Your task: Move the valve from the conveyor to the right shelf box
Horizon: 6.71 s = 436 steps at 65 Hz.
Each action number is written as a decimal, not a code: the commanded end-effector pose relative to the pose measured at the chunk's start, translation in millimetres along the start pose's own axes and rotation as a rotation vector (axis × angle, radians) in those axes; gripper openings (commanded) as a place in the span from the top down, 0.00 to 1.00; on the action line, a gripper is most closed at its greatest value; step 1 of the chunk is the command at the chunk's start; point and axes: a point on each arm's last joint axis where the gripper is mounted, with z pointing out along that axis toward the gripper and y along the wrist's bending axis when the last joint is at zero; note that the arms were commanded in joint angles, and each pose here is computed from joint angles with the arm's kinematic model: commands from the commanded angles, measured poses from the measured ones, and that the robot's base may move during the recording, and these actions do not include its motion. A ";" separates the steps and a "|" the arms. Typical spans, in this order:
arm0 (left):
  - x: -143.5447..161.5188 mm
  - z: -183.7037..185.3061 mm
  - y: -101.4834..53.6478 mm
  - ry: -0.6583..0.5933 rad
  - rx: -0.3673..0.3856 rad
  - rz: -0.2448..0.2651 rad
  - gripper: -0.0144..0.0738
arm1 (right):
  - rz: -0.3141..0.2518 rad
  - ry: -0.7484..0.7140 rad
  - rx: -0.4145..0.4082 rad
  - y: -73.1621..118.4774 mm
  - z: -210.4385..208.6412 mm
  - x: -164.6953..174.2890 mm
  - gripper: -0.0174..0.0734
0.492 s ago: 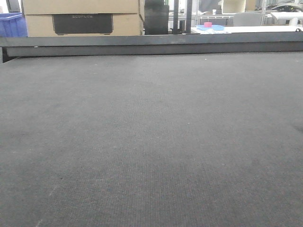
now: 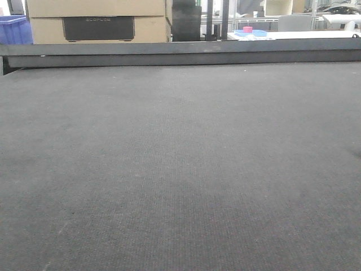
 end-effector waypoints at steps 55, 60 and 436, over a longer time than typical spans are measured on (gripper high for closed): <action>-128.3 -2.7 -0.7 0.128 -0.032 -0.004 0.96 | 0.037 0.304 -0.028 12.0 13.5 -107.9 0.99; -139.9 10.1 -0.6 0.236 -0.039 -0.007 0.96 | 0.032 0.443 -0.026 12.9 28.9 -115.4 0.99; -127.0 102.8 -6.5 0.481 0.013 -0.069 0.96 | -0.029 0.627 -0.010 10.7 139.0 -125.8 0.99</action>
